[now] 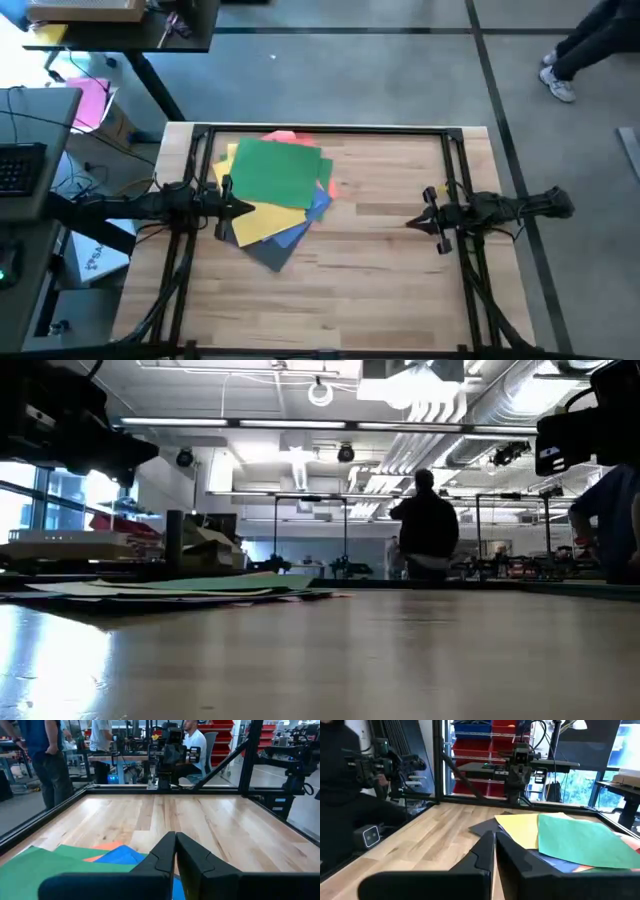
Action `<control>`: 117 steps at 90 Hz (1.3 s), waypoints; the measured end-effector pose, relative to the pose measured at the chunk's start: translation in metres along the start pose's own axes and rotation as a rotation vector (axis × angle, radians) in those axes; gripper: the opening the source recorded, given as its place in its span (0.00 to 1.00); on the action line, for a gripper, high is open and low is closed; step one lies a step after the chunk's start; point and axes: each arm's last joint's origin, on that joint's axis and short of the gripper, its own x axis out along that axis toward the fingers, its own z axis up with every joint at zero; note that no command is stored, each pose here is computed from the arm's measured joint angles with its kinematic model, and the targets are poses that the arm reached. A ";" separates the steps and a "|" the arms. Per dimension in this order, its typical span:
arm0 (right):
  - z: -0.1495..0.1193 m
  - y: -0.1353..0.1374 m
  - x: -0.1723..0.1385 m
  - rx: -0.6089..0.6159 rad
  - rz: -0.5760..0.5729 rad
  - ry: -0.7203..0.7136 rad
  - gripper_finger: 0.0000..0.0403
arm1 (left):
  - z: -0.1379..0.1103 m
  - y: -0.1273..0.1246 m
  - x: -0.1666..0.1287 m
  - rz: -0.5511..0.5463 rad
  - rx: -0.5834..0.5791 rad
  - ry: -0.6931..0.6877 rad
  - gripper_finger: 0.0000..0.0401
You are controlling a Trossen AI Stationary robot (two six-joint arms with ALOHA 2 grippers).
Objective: Organize paper
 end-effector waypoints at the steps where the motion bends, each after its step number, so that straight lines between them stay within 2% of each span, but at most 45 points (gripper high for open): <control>1: 0.000 0.000 0.000 0.000 0.000 0.000 0.00 | 0.000 0.000 0.000 0.000 0.000 0.000 0.00; 26: 0.000 0.000 0.000 -0.003 0.000 0.001 0.00 | 0.000 0.000 0.000 0.000 0.000 0.000 0.00; 33: 0.000 -0.001 0.000 -0.082 -0.009 0.003 0.00 | 0.000 0.000 0.000 0.000 0.000 0.000 0.00; 42: 0.002 -0.005 -0.001 -0.169 -0.140 0.002 0.00 | 0.000 0.000 0.000 0.001 0.000 0.000 0.00; 49: 0.002 -0.007 -0.001 -0.213 -0.184 0.014 0.00 | 0.000 0.000 0.000 0.000 0.000 0.000 0.00; 63: 0.002 -0.009 -0.001 -0.303 -0.207 0.026 0.00 | 0.000 0.000 0.000 0.000 0.000 0.000 0.00; 75: 0.002 -0.009 -0.001 -0.325 -0.209 0.025 0.00 | 0.000 0.000 0.000 0.000 0.000 0.000 0.00; 80: 0.002 -0.009 -0.001 -0.288 -0.203 0.017 0.00 | 0.000 0.000 0.000 0.000 0.000 0.000 0.00; 90: 0.006 -0.008 0.000 -0.102 -0.159 -0.046 0.00 | 0.000 0.000 0.000 0.000 0.000 0.000 0.00; 101: 0.016 -0.012 0.000 0.131 -0.264 -0.170 0.00 | 0.000 0.000 0.000 0.000 0.000 0.000 0.00; 117: 0.014 -0.017 0.013 0.228 -0.316 -0.138 0.00 | 0.000 0.000 0.000 0.000 -0.006 -0.001 0.00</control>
